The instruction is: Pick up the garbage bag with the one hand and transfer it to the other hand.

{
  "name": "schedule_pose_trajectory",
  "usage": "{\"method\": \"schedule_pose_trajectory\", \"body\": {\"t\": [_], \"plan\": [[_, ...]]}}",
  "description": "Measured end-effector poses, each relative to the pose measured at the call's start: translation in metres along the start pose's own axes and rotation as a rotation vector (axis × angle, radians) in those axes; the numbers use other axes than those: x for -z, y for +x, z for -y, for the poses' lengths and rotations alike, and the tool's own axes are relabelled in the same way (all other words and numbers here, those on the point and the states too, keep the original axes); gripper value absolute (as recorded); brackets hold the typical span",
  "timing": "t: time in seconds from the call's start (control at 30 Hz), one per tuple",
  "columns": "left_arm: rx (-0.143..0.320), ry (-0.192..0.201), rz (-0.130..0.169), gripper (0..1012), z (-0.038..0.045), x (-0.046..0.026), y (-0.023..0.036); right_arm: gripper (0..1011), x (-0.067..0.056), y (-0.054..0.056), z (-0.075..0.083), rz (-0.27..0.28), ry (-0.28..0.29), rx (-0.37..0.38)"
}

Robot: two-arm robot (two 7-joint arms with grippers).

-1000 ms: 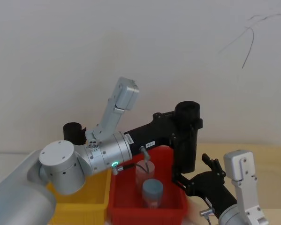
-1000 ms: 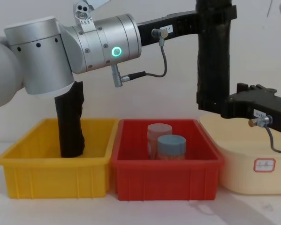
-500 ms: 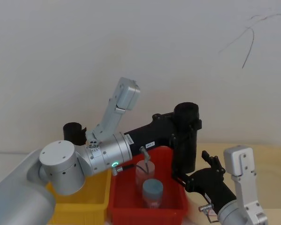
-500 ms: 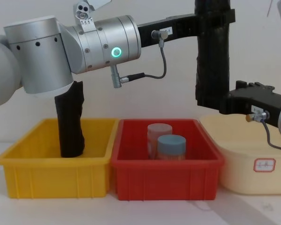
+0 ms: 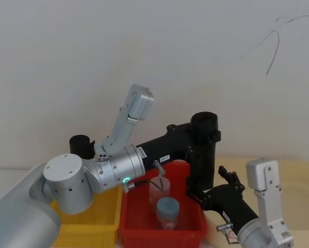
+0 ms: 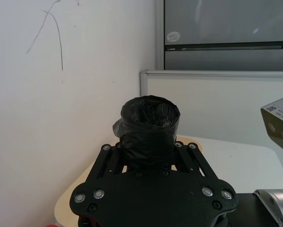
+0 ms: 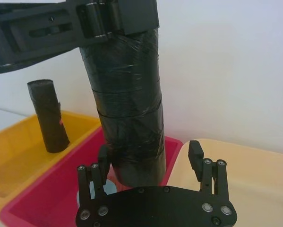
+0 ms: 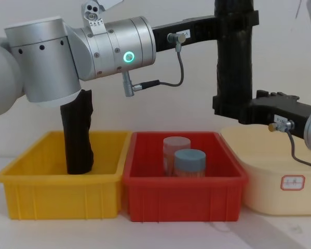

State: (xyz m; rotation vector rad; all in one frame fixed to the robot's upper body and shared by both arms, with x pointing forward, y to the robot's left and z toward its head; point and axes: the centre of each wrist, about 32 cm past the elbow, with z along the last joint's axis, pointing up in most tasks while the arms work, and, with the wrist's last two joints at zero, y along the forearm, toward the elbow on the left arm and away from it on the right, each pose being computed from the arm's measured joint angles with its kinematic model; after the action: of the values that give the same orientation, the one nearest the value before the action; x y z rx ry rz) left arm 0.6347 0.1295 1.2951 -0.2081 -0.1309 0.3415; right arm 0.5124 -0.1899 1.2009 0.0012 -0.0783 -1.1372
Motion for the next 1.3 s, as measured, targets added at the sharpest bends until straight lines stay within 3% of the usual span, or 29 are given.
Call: {"method": "schedule_pose_trajectory", "body": {"t": [0.33,0.57,0.93,1.3], "plan": [[-0.006,0.0,0.001,386,-0.0003,-0.0006,0.0016,841,-0.0003,-0.0008,-0.002,-0.023,0.005,-0.01],[-0.007,-0.001,0.001,386,-0.0002,-0.0012,0.0027,619,-0.0008,-0.0006,-0.0038,-0.031,0.007,-0.01],[-0.005,-0.001,-0.001,387,0.0004,-0.0019,0.0044,596,-0.002,0.0013,-0.0066,-0.036,0.004,-0.002],[-0.003,-0.001,-0.01,689,0.0008,-0.0021,0.0057,593,-0.0029,0.003,-0.0089,-0.036,-0.001,0.007]]}}
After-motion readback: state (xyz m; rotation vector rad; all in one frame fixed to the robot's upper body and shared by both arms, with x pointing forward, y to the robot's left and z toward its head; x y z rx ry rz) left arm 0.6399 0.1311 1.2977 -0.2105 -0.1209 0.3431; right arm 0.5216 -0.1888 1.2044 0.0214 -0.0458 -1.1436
